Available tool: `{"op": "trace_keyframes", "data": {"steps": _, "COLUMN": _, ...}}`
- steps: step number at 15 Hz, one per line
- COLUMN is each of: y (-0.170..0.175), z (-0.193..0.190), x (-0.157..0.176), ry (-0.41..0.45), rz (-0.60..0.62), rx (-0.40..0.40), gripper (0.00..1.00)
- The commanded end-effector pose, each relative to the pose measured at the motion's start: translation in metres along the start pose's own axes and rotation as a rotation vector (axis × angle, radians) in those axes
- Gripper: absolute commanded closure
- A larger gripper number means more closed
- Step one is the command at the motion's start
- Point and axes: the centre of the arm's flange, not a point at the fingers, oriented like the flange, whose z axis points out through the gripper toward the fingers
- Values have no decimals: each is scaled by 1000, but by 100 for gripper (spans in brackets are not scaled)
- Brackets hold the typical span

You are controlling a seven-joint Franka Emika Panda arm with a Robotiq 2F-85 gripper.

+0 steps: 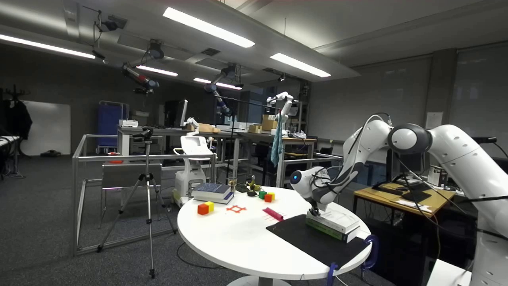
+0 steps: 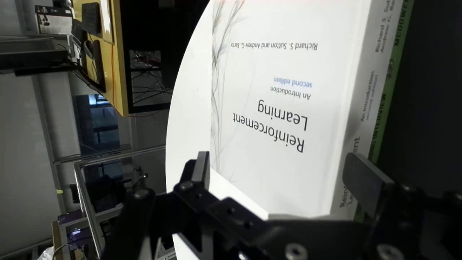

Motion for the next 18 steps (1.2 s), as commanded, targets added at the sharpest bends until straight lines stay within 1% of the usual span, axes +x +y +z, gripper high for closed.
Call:
{"op": "trace_keyframes", "data": {"steps": 1, "y": 24, "z": -13, "x": 2, "ry": 22, "rz": 3, "rx": 68, "gripper": 0}}
{"op": "trace_keyframes", "data": {"steps": 5, "y": 33, "z": -20, "x": 4, "ry": 35, "rz": 17, "rx": 104, "gripper": 0}}
{"op": "trace_keyframes", "data": {"steps": 8, "y": 33, "z": -26, "x": -1, "ry": 37, "rz": 20, "rx": 144, "gripper": 0}}
{"op": "trace_keyframes", "data": {"steps": 9, "y": 32, "z": -27, "x": -2, "ry": 45, "rz": 20, "rx": 170, "gripper": 0}}
{"op": "trace_keyframes", "data": {"steps": 11, "y": 30, "z": -29, "x": -1, "ry": 68, "rz": 29, "rx": 247, "gripper": 0}}
{"op": "trace_keyframes", "data": {"steps": 14, "y": 27, "z": -30, "x": 1, "ry": 79, "rz": 44, "rx": 374, "gripper": 0}}
{"op": "trace_keyframes", "data": {"steps": 18, "y": 28, "z": -25, "x": 1, "ry": 91, "rz": 29, "rx": 518, "gripper": 0}}
